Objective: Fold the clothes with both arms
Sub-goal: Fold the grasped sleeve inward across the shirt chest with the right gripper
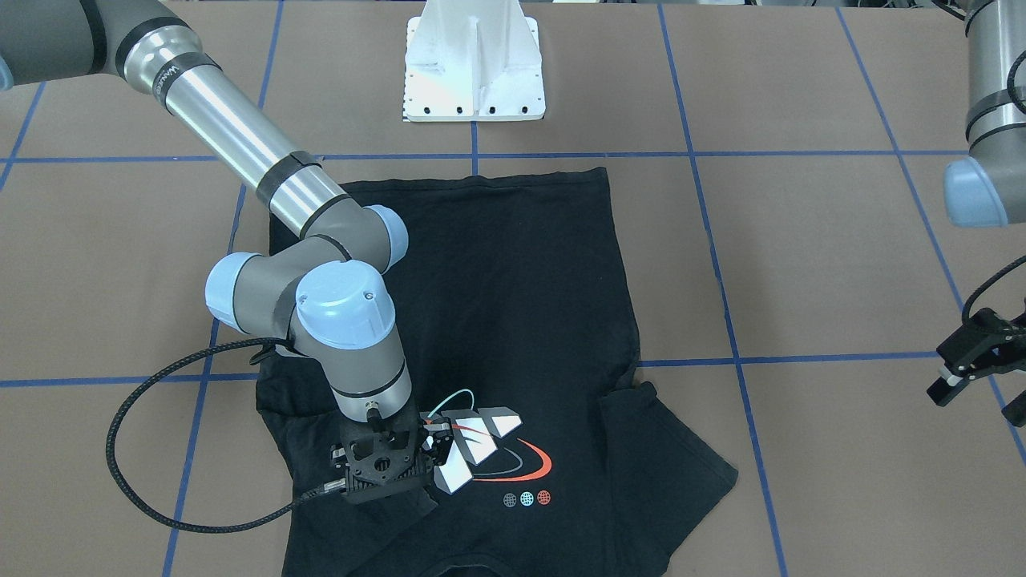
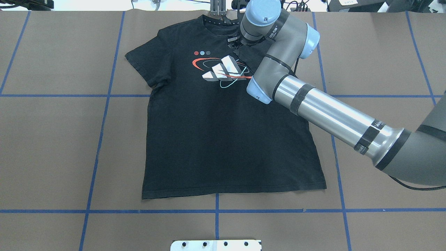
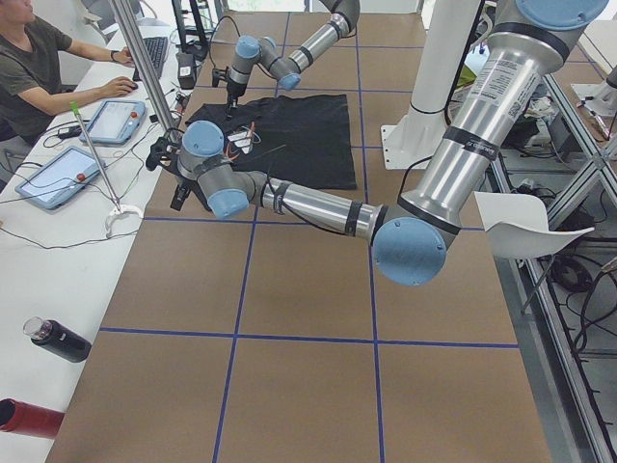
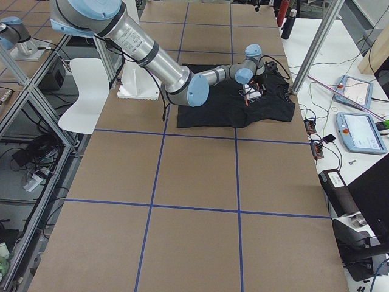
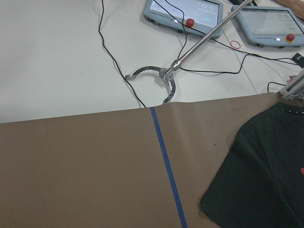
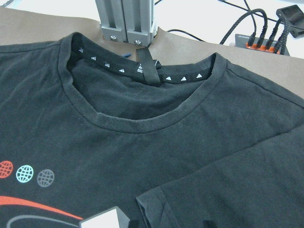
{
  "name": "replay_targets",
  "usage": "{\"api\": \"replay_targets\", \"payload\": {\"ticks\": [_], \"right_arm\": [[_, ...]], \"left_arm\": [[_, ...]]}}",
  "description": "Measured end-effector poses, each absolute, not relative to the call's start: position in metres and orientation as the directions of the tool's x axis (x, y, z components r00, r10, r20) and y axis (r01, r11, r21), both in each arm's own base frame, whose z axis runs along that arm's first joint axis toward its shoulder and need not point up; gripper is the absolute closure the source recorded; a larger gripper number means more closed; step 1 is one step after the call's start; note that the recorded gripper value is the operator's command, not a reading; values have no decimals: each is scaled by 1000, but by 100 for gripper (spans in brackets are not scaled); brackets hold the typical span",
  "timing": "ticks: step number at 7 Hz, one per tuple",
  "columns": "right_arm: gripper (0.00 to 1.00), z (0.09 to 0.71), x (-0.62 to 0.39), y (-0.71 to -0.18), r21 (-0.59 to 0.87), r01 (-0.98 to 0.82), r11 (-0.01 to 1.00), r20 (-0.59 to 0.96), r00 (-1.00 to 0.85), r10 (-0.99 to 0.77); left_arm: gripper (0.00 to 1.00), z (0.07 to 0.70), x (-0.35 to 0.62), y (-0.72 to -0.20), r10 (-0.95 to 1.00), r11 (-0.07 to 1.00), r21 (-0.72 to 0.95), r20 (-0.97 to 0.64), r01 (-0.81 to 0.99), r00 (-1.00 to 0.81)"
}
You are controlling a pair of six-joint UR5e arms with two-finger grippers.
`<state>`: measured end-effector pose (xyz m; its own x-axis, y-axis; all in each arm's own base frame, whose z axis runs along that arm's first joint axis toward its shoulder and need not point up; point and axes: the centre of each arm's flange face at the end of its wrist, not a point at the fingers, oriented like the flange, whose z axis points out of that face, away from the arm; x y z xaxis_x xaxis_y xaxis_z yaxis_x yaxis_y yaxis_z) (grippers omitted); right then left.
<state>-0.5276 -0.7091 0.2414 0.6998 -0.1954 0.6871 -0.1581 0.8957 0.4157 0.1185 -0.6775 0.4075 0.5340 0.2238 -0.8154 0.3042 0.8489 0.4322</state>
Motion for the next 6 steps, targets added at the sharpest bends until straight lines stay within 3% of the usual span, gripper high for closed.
{"api": "replay_targets", "payload": {"ticks": [4, 5, 6], "right_arm": [[1, 238, -440, -696, 234, -205, 950, 839, 536, -91], [0, 245, -421, -677, 199, -200, 959, 864, 498, -75], [1, 254, -404, -657, 185, -198, 963, 878, 474, -71]], "left_arm": [[1, 391, 220, -699, 144, 814, 390, -854, 431, 501], [4, 388, 254, -710, 122, 801, 386, -854, 457, 506], [13, 394, 291, -711, 110, 791, 386, -853, 475, 510]]}}
